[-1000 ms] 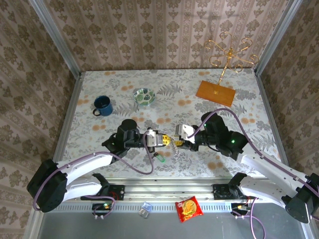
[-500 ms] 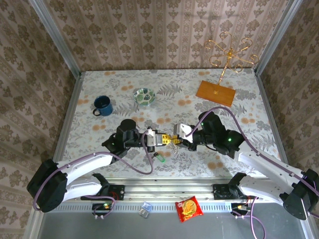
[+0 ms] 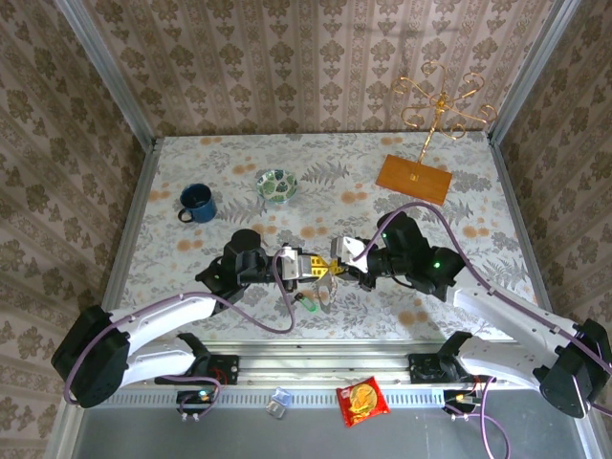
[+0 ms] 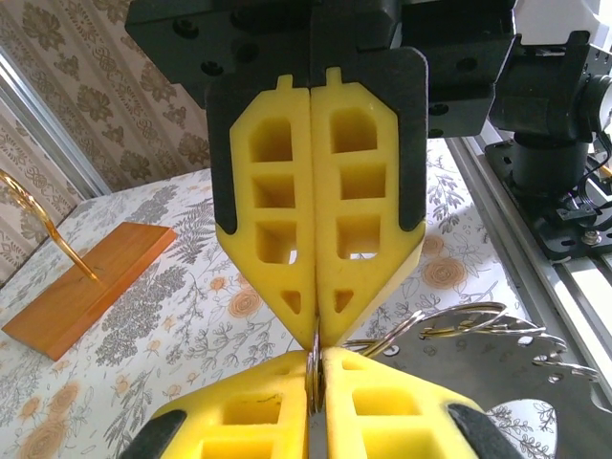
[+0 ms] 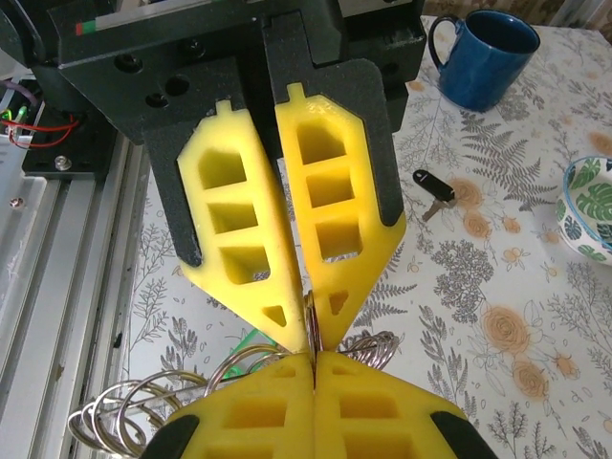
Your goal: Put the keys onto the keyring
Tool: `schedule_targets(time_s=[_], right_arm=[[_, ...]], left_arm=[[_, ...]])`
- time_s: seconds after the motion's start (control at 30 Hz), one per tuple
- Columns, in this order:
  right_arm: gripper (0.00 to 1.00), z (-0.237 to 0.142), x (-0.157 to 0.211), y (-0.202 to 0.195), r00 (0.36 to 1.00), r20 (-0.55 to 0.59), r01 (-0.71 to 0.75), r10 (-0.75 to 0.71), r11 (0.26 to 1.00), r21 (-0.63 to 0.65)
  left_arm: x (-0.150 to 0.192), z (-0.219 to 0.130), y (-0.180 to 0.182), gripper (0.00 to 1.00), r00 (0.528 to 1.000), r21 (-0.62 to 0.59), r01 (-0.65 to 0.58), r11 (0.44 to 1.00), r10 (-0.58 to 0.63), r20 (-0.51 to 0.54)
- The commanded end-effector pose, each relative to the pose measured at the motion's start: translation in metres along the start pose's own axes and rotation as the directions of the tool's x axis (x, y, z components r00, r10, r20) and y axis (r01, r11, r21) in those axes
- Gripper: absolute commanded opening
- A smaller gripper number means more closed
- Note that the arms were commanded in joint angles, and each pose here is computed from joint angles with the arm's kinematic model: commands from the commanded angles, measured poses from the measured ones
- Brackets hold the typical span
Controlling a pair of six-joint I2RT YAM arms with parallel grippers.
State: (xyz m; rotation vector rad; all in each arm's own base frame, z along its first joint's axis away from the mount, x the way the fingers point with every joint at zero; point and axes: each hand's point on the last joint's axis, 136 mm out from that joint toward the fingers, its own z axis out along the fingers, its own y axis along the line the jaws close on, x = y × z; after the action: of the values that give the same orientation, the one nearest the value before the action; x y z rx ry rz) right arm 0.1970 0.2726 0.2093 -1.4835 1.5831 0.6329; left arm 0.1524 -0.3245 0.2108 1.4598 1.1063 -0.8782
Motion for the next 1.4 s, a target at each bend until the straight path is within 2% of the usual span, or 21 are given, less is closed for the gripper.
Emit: schedule_targets(time_s=[0.0,0.17,0.3,0.4,0.5,0.57,0.6,0.63,0.67,0.77,0.87,0.97,1.07,1.23,1.37], right_arm=[[0.0,0.0,-0.014,0.008,0.999,0.027,0.023,-0.021,0.999,-0.047],[0.0,0.001,-0.014,0.007,1.0,0.025,0.019,-0.018,0.999,-0.037],[0.27,-0.01,-0.015,-0.004,0.999,0.05,-0.004,0.001,0.997,0.073],[0.45,-0.031,-0.02,-0.014,0.992,0.116,-0.074,0.053,0.98,0.185],[0.48,-0.045,-0.015,-0.019,0.97,0.179,-0.204,0.161,0.946,0.251],[0.47,-0.046,0.003,-0.028,0.92,0.213,-0.382,0.329,0.871,0.309],[0.43,-0.046,0.013,-0.033,0.887,0.221,-0.46,0.406,0.821,0.337],[0.39,-0.046,0.024,-0.037,0.839,0.232,-0.544,0.492,0.757,0.361],[0.39,-0.046,0.033,-0.038,0.784,0.239,-0.619,0.573,0.693,0.371],[0.38,-0.038,0.048,-0.033,0.643,0.241,-0.755,0.727,0.549,0.358],[0.37,-0.022,0.062,-0.026,0.549,0.186,-0.81,0.815,0.464,0.359],[0.35,0.0,0.073,-0.012,0.532,0.065,-0.801,0.844,0.477,0.362],[0.36,0.017,0.078,0.002,0.557,-0.044,-0.765,0.829,0.533,0.361],[0.37,0.045,0.077,0.027,0.646,-0.164,-0.677,0.745,0.659,0.326],[0.39,0.067,0.072,0.048,0.727,-0.224,-0.592,0.65,0.757,0.277]], left_arm=[[-0.019,0.0,0.007,0.11,0.998,-0.029,-0.036,0.999,0.038,0.059],[-0.019,0.0,0.005,0.0,0.998,-0.023,-0.029,0.999,0.03,0.06],[-0.019,-0.003,0.011,0.0,0.999,-0.064,-0.018,0.998,0.021,0.042],[-0.017,-0.009,0.018,0.0,1.0,-0.129,-0.018,0.991,0.021,0.016],[-0.013,-0.016,0.028,0.0,1.0,-0.223,-0.005,0.975,0.002,-0.01],[-0.007,-0.023,0.038,0.0,0.999,-0.298,0.023,0.954,-0.034,-0.032],[-0.005,-0.026,0.042,0.0,0.998,-0.328,0.041,0.944,-0.057,-0.038],[-0.005,-0.03,0.047,0.0,0.996,-0.364,0.068,0.929,-0.087,-0.037],[-0.003,-0.034,0.051,0.0,0.992,-0.398,0.098,0.912,-0.122,-0.035],[0.0,-0.045,0.06,0.0,0.977,-0.473,0.175,0.864,-0.211,-0.024],[0.006,-0.054,0.061,0.0,0.964,-0.516,0.213,0.83,-0.264,-0.026],[0.016,-0.063,0.061,0.0,0.948,-0.558,0.247,0.792,-0.318,-0.031],[0.028,-0.076,0.065,0.0,0.92,-0.627,0.285,0.725,-0.39,-0.033],[0.045,-0.095,0.068,0.0,0.867,-0.715,0.335,0.614,-0.498,-0.021],[0.053,-0.122,0.074,0.0,0.833,-0.806,0.352,0.476,-0.553,0.037]])
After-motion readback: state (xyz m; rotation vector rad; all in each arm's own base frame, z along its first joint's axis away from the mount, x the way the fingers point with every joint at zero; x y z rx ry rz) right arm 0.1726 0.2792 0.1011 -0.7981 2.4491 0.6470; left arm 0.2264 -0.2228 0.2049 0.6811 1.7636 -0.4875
